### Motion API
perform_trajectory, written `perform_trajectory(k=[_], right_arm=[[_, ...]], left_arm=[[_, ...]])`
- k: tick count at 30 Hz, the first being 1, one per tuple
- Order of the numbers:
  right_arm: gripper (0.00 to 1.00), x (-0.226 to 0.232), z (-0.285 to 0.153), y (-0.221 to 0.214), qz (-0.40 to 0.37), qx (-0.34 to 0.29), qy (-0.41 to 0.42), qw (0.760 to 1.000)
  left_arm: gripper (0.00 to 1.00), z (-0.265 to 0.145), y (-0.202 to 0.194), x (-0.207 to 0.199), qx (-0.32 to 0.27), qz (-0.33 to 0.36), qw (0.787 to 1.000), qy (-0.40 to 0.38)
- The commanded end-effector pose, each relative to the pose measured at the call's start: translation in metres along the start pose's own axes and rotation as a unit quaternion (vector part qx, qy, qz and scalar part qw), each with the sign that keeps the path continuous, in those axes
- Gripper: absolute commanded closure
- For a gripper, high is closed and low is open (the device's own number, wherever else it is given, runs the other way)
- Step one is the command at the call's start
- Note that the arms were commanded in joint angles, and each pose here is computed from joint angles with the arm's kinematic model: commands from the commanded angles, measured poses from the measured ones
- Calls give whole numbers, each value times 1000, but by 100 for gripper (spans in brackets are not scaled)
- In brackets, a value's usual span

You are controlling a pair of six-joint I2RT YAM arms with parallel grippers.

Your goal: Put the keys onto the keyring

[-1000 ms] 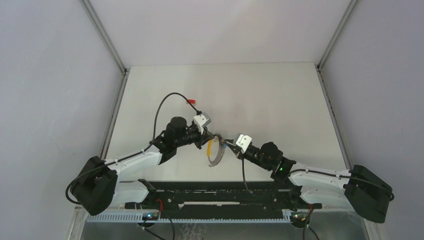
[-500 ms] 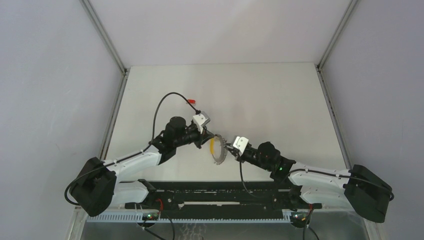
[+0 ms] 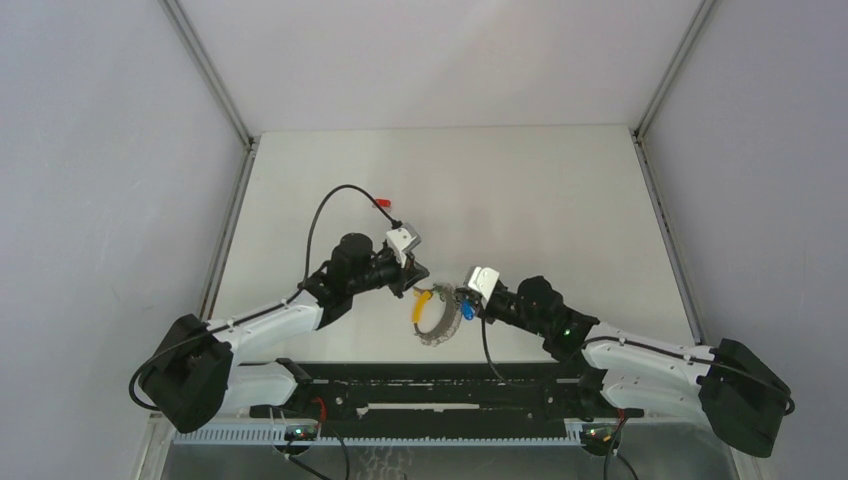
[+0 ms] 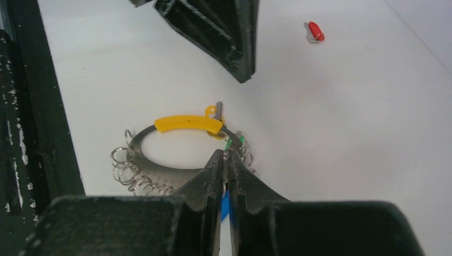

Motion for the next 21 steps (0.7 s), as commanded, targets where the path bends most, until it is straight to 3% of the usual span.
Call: perform_trajectory(k=[1, 6, 11, 21], right_arm=[[88, -11, 0, 9, 83, 13, 16, 996], [75, -4, -10, -13, 157, 90, 38, 983], [70, 7, -7, -31, 192, 163, 48, 967], [71, 7, 10, -47, 165, 257, 47, 951]], left_arm=[[86, 1, 7, -1, 6, -22, 1000, 10], [62, -3, -16, -1, 41, -75, 995, 49], [48, -8, -40, 7, 73, -144, 982, 101], [42, -3, -67, 24, 131, -181, 961, 160]])
Point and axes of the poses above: each gripper's point midway between its finger pads, its own z axis out along the fingers, its own x axis along the line the jaws close on, y = z × x, the point moved 2 cm from there along -z, back along the fingers, and after that the axes turned 11 degrees about -z, right-handed, at the moved point
